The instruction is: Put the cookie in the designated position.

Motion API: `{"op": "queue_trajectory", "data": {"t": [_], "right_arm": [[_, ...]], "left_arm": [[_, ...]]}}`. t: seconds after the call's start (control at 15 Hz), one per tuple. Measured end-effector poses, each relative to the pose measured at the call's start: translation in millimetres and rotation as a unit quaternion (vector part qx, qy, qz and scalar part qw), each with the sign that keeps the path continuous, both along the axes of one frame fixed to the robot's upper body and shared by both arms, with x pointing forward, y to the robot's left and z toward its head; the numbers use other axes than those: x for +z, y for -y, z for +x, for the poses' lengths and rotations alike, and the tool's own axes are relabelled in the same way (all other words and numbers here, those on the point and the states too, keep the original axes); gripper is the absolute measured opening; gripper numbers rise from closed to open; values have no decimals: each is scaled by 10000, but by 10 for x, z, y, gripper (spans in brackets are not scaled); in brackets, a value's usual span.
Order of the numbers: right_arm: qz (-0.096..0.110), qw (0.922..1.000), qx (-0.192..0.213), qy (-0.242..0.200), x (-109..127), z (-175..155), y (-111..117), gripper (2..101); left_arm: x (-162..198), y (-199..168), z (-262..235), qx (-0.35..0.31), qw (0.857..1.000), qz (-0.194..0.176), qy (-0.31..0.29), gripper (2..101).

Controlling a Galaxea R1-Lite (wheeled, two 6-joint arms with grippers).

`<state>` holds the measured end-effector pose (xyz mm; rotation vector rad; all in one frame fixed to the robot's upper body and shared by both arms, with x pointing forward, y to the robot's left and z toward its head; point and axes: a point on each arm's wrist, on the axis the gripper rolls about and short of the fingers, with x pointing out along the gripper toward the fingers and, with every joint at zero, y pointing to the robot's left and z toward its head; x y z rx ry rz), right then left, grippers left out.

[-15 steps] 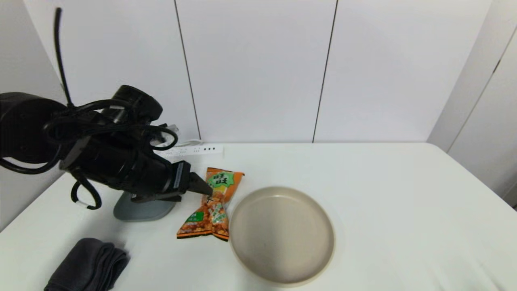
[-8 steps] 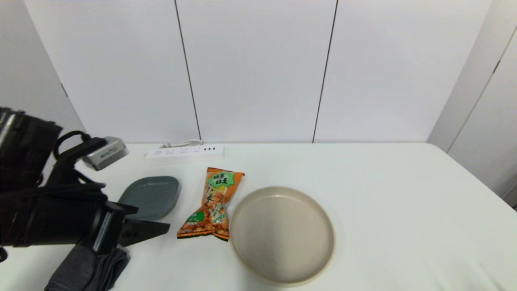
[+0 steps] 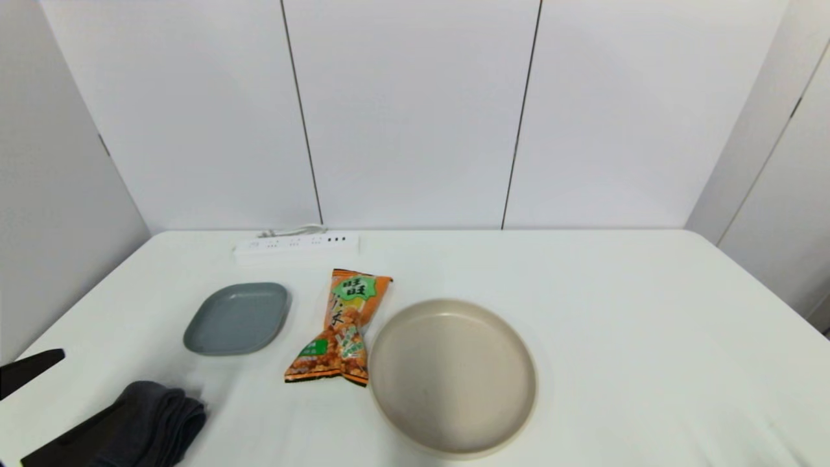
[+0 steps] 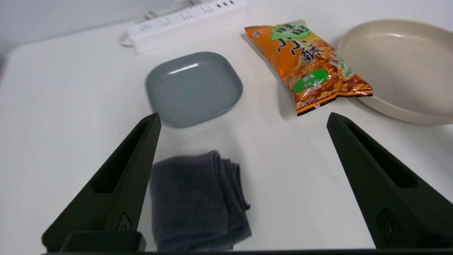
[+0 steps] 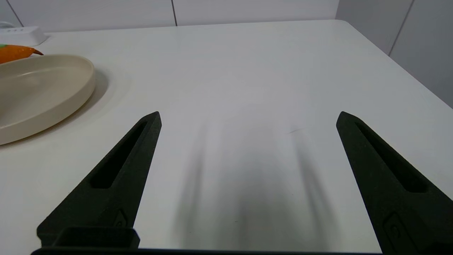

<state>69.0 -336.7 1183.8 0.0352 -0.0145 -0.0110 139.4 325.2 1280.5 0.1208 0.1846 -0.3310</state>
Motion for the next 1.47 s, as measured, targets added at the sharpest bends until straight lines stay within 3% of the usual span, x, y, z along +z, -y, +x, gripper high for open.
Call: {"op": "queue_trajectory", "data": {"t": [0.33,0.53,0.73,1.2,1.47], "right_arm": [[0,10000,2,2,0,0,0,980],[-1,10000,-4,2,0,0,0,980],[-1,10000,0,4,1,0,0,980],[-3,10000,-2,2,0,0,0,980],[0,10000,-2,0,0,0,0,980]], "left_arm": [[-450,-27,-484,318,9966,0,758,964],[-714,-52,-646,885,9888,42,1200,969],[-947,-71,-693,1297,9876,112,876,970],[-977,-77,-706,1458,9840,-384,955,971],[-979,-79,-706,1521,9829,-430,947,974]]}}
